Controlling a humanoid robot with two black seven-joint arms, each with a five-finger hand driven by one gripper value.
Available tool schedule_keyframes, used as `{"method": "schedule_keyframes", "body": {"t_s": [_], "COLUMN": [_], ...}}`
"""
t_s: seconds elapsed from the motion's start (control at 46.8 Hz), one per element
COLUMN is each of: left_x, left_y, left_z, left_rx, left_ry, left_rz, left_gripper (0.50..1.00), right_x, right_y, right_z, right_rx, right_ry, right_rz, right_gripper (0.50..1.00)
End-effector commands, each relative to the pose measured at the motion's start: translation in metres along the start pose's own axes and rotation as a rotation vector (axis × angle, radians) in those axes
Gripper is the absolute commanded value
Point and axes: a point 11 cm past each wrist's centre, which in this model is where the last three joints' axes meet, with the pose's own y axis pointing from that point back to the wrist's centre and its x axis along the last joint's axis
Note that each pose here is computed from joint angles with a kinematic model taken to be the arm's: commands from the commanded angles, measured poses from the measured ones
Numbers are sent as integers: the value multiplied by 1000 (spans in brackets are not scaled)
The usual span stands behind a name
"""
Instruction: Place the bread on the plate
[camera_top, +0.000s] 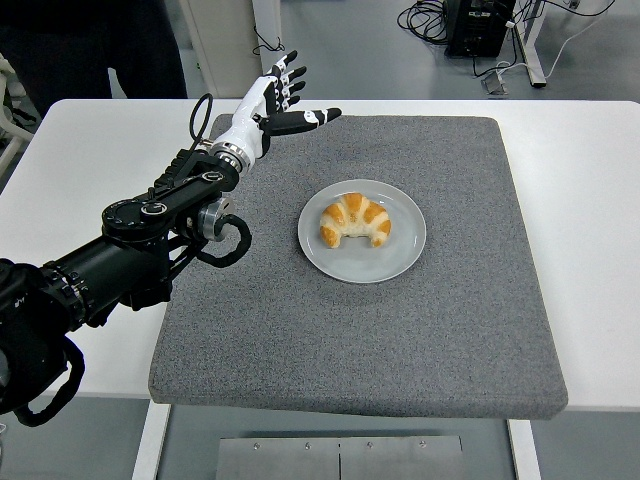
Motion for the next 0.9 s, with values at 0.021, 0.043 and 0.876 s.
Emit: {"method": "schedule_keyframes", "body": {"t_s": [0.021, 0.043, 0.876], "left_x": [12, 16, 85], "left_y": [-2, -2, 7], "left_z": [4, 5, -13], "left_rx": [-14, -18, -56], "left_ry": [28, 36, 466], "left_rz": [45, 57, 202], "left_gripper": [968, 968, 968], "right_x": [0, 0, -1], "right_y": [0, 0, 0], "right_z": [1, 1, 0], "right_rx": [-1, -1, 1], "right_ry": [0, 0, -2], "right_rz": [0, 0, -5], "right_gripper": [1000, 1000, 1000]}}
